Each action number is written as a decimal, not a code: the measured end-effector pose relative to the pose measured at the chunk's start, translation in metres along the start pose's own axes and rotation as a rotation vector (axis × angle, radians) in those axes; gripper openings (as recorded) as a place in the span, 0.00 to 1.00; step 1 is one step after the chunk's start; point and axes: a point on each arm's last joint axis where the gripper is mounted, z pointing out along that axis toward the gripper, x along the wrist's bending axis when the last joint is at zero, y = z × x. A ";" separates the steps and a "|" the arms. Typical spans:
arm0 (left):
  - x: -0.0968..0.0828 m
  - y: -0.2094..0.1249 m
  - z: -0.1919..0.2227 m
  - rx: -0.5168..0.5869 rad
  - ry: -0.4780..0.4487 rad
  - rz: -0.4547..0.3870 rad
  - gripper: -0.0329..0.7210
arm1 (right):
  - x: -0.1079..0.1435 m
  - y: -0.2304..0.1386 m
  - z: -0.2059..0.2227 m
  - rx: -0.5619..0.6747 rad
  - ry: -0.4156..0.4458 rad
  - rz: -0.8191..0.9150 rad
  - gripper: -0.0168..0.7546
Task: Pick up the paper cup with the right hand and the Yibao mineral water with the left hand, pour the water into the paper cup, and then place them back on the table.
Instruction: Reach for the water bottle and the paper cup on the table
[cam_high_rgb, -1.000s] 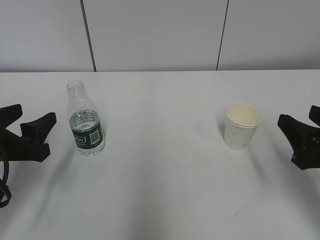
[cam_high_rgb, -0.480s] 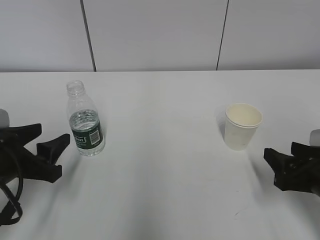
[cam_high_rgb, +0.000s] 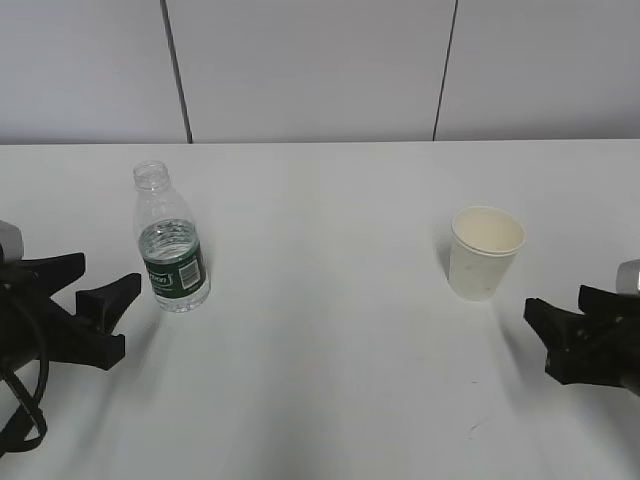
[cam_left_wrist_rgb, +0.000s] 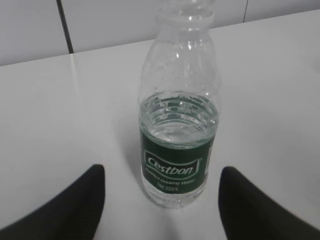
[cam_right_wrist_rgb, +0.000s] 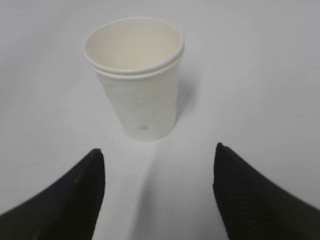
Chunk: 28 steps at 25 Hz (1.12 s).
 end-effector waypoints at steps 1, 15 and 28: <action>0.000 0.000 0.000 0.000 -0.001 0.001 0.63 | 0.001 0.000 0.000 0.000 0.009 -0.004 0.71; -0.002 0.000 0.000 0.000 -0.018 0.008 0.63 | 0.002 0.006 0.007 -0.029 0.041 -0.028 0.87; -0.002 0.000 0.000 0.000 -0.018 0.008 0.63 | -0.006 -0.008 0.058 0.015 0.065 0.013 0.88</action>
